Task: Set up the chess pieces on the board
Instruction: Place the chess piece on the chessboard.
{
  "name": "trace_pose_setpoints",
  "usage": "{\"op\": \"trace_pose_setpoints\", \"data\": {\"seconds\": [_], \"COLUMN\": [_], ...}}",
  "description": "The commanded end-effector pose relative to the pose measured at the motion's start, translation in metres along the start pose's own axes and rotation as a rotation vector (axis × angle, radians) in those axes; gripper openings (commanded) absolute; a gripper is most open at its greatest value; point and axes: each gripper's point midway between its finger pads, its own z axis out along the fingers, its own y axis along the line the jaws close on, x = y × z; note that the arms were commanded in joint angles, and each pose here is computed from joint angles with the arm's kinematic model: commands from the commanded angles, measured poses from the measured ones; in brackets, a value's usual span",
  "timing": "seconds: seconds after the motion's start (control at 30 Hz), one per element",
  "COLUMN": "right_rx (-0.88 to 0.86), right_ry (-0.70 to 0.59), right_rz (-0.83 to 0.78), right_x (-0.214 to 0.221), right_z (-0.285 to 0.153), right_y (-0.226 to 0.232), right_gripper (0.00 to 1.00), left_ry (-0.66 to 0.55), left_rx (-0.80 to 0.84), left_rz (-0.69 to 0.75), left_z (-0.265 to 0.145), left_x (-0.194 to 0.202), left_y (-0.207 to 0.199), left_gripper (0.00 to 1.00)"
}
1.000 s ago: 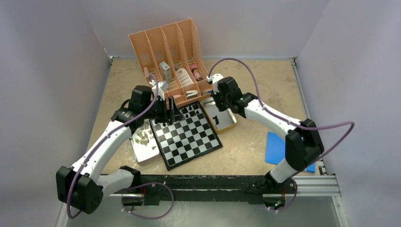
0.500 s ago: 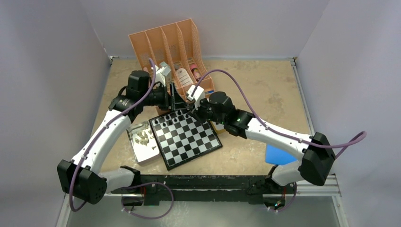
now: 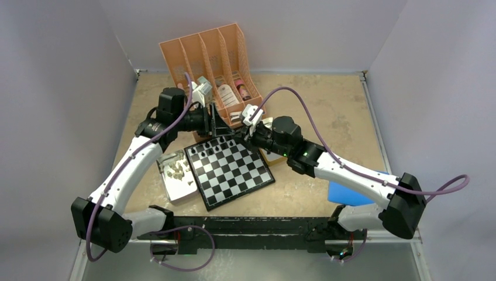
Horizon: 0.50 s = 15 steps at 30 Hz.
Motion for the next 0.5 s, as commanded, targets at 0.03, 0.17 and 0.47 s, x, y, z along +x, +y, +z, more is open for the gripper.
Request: {"op": "trace_pose_setpoints", "data": {"seconds": [0.03,0.17,0.47], "right_rx": [-0.031,-0.033,-0.015], "right_ry": [-0.092,-0.091,-0.098], "right_rz": [0.002,0.006,0.013], "right_x": [-0.0226,-0.0199,-0.0158], "right_z": [-0.0039,-0.0039,-0.0044], "right_y": [0.0065,0.0072,0.0048], "right_gripper": [0.08,0.08,0.08], "left_ry": [-0.02,-0.013,0.0], "left_rx": [0.056,0.067,0.057], "left_rz": [0.005,-0.003,-0.022], "left_z": [0.0019,0.0041,0.0066], "left_x": [-0.0078,-0.0061,-0.0008], "left_y": [-0.0091,-0.0081,-0.0021], "left_gripper": [0.41,0.34,0.21]}}
